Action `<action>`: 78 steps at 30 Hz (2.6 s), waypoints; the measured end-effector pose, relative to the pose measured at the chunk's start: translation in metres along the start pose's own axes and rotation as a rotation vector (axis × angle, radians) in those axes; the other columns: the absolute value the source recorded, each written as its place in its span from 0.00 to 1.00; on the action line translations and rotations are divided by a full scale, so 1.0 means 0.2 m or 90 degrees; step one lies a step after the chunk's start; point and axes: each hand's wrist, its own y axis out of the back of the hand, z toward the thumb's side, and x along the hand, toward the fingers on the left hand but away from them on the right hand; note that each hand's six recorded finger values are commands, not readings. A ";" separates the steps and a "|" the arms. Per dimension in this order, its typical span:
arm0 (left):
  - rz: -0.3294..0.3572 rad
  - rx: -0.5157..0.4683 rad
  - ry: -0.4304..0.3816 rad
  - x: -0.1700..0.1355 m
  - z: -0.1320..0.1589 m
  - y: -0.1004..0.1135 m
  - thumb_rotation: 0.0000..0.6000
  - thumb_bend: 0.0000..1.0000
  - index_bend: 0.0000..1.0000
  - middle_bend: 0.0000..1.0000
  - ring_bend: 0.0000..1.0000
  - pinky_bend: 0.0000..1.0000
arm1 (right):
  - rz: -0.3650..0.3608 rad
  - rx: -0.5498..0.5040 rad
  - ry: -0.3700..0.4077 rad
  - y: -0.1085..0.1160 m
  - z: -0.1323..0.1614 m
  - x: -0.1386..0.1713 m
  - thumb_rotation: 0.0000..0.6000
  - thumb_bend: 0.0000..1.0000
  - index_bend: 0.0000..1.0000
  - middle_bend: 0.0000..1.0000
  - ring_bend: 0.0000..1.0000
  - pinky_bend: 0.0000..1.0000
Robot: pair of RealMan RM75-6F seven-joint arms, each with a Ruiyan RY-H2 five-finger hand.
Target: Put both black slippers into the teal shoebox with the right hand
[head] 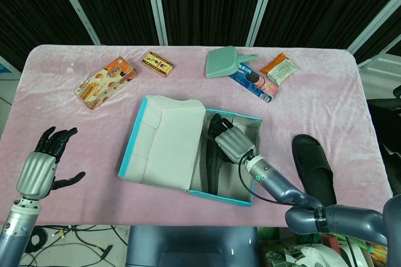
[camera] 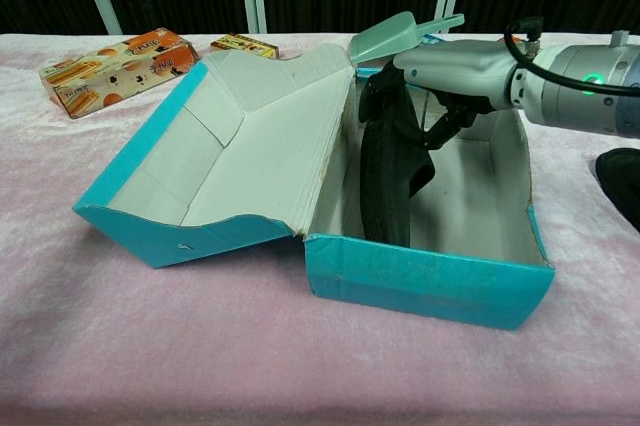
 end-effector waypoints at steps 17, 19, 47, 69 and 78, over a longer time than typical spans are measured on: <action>0.002 -0.003 0.002 0.00 -0.01 0.00 1.00 0.01 0.01 0.16 0.12 0.07 | -0.024 0.005 0.010 0.06 0.04 0.00 1.00 0.36 0.25 0.23 0.09 0.06; 0.001 -0.003 0.002 0.00 -0.01 0.00 1.00 0.01 0.01 0.16 0.12 0.07 | -0.036 0.003 0.008 0.10 0.03 0.04 1.00 0.25 0.20 0.21 0.09 0.06; 0.008 0.013 -0.004 0.00 0.02 0.04 1.00 0.01 0.01 0.16 0.12 0.07 | -0.016 0.051 -0.237 0.02 -0.69 0.83 1.00 0.00 0.06 0.10 0.00 0.06; 0.002 0.011 0.009 -0.04 0.01 0.01 1.00 0.01 0.01 0.16 0.12 0.07 | 0.103 0.059 -0.315 -0.22 -1.01 0.89 1.00 0.00 0.08 0.12 0.00 0.06; 0.001 0.006 0.023 -0.06 -0.01 0.00 1.00 0.01 0.01 0.16 0.12 0.07 | 0.150 0.056 -0.335 -0.31 -1.13 0.85 1.00 0.09 0.20 0.20 0.02 0.06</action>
